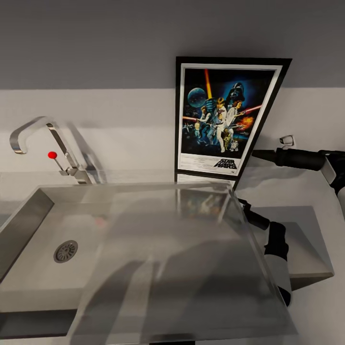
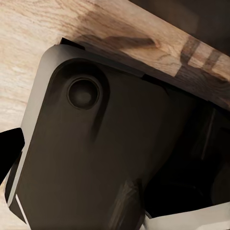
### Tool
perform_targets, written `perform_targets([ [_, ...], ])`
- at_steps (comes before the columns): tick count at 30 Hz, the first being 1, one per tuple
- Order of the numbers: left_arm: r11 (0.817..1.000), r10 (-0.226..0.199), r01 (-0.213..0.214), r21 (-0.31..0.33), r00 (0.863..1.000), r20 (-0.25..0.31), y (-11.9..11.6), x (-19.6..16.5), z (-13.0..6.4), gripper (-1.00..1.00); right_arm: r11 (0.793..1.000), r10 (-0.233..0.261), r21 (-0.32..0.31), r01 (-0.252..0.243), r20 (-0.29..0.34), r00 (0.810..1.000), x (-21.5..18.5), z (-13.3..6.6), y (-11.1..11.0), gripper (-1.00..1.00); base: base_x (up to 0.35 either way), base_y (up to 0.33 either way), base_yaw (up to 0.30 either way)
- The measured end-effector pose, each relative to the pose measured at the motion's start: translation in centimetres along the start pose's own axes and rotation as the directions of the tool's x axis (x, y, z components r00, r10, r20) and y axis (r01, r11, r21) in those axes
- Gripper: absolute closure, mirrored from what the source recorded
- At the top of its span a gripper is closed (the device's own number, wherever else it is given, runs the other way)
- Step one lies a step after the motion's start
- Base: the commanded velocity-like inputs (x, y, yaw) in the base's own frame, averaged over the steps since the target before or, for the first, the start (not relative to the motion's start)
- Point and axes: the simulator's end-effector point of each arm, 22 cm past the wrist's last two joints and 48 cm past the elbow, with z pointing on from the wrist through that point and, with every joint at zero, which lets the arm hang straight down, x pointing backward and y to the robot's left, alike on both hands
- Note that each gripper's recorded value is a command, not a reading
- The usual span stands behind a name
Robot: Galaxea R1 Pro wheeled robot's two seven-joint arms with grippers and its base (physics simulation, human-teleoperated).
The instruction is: Pick up the poster from the kitchen countertop and hang it on one of the wall nails in the kitchen.
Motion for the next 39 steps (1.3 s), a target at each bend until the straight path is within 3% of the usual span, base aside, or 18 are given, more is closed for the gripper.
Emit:
perform_targets([
  [39, 1.0, -0.004, 0.004, -0.007, 1.0, -0.015, 0.23, 0.55, -0.08, -1.0, 1.0, 0.013, 0.003, -0.013, -0.008, 1.0, 0.92, 0.22, -0.75, -1.0, 0.0, 0.0, 0.0],
])
